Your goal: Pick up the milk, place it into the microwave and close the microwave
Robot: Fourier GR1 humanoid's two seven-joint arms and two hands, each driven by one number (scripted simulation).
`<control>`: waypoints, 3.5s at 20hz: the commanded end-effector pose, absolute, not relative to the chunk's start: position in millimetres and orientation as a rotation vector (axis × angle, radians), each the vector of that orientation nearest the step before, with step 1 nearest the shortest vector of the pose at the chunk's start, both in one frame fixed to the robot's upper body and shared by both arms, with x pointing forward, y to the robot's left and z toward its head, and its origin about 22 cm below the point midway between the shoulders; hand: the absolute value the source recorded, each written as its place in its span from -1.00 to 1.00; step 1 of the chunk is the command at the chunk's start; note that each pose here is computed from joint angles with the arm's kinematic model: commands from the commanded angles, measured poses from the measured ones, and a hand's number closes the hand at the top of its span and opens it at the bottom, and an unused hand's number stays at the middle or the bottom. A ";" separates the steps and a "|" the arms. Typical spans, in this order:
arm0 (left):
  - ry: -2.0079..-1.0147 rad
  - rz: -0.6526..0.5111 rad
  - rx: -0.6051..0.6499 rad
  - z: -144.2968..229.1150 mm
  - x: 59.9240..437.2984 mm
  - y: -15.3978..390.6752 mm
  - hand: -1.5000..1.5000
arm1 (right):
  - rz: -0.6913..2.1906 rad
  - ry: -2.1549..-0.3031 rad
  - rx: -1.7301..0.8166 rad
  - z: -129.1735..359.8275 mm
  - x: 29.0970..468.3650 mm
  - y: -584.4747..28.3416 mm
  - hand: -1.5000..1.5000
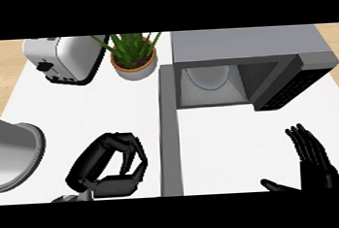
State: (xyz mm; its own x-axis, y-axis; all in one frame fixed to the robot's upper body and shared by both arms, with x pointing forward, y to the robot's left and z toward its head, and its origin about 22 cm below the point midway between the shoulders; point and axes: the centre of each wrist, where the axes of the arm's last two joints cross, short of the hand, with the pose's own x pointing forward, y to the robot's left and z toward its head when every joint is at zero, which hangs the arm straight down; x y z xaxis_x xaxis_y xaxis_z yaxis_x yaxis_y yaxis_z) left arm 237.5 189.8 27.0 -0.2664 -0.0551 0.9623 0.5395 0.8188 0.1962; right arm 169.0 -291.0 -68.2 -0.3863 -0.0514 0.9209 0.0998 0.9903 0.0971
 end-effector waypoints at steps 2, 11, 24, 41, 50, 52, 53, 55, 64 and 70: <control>-1.724 -0.705 -0.402 25.9 269.5 138.6 1.00 | -0.122 -1.980 -0.091 -37.9 161.4 -308.2 -1.00; -1.700 -0.917 -0.349 1.3 269.8 58.9 1.00 | -0.091 -2.046 -0.053 -9.2 149.8 -322.8 -1.00; -1.597 -0.871 -0.407 0.1 274.3 5.9 -1.00 | 0.035 -2.119 0.192 50.1 182.6 -312.6 -1.00; -1.794 -0.625 -0.414 57.4 328.7 -9.8 1.00 | 0.218 -2.186 0.404 99.3 192.7 -304.0 -1.00; -1.810 -0.565 -0.355 79.6 352.0 -13.7 1.00 | 0.291 -2.192 0.477 123.9 199.6 -302.1 -1.00; -1.823 -0.550 -0.336 86.5 356.9 -15.1 1.00 | 0.292 -2.189 0.479 124.8 200.3 -305.6 -1.00; -1.823 -0.548 -0.318 81.9 356.4 -13.7 1.00 | 0.306 -2.187 0.498 128.6 200.4 -302.2 -1.00; -1.830 -0.539 -0.323 88.9 357.1 -17.0 1.00 | 0.305 -2.182 0.491 130.0 203.0 -305.4 -1.00; -1.847 -0.496 -0.283 86.4 355.9 -17.6 1.00 | 0.352 -2.188 0.461 148.6 207.1 -316.1 -1.00; -1.860 -0.463 -0.263 87.3 354.8 -18.9 1.00 | 0.372 -2.180 0.433 156.9 208.6 -323.4 -1.00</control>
